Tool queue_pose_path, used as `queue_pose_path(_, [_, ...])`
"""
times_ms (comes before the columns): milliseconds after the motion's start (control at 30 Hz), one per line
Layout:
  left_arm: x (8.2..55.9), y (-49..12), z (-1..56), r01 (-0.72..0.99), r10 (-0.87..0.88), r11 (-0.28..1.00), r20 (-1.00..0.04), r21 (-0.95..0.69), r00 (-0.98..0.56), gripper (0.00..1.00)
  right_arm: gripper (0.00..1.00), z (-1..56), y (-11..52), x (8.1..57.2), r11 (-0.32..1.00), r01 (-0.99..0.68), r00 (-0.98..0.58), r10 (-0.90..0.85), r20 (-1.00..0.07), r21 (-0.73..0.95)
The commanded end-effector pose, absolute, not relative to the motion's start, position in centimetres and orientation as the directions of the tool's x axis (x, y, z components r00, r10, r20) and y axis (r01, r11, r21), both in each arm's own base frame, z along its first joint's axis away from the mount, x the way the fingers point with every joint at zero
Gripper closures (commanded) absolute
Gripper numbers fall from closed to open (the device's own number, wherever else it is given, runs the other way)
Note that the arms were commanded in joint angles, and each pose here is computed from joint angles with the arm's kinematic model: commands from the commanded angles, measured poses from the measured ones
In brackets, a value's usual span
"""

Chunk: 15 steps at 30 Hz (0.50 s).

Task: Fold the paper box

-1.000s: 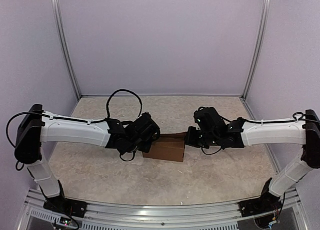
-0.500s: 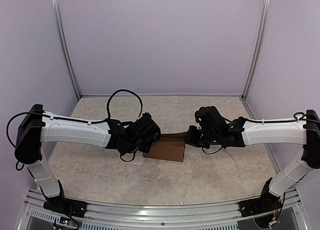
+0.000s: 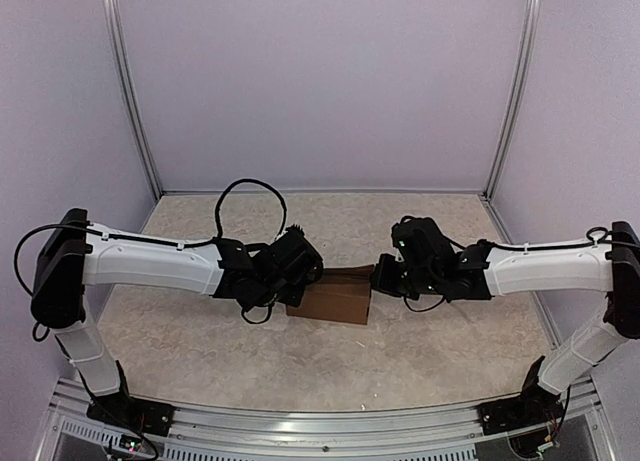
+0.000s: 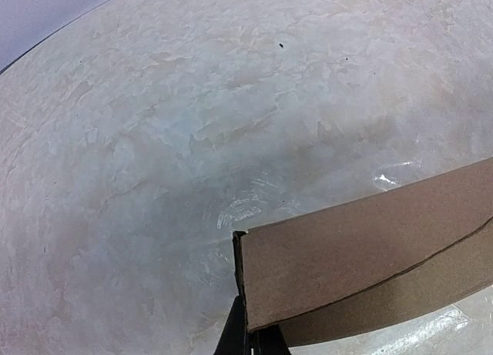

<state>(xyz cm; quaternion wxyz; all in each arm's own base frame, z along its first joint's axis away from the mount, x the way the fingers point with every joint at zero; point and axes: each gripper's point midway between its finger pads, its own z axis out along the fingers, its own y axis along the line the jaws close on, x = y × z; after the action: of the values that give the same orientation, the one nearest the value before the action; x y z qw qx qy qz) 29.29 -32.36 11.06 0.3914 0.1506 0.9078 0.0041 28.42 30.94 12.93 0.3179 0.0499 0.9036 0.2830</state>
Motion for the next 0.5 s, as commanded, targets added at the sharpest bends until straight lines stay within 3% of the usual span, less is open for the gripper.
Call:
queue_pose_path(0, [28.7, -33.8, 10.4, 0.303, 0.285, 0.948, -0.693, 0.101, -0.662, 1.00, 1.00, 11.1, 30.4, 26.9, 0.862, -0.090, -0.810, 0.229, -0.540, 0.500])
queue_pose_path(467, [28.4, -34.0, 10.4, 0.309, 0.293, 0.945, -0.690, 0.105, -0.662, 1.00, 1.00, 8.1, 29.6, 24.7, 0.911, -0.104, -0.808, 0.156, -0.568, 0.399])
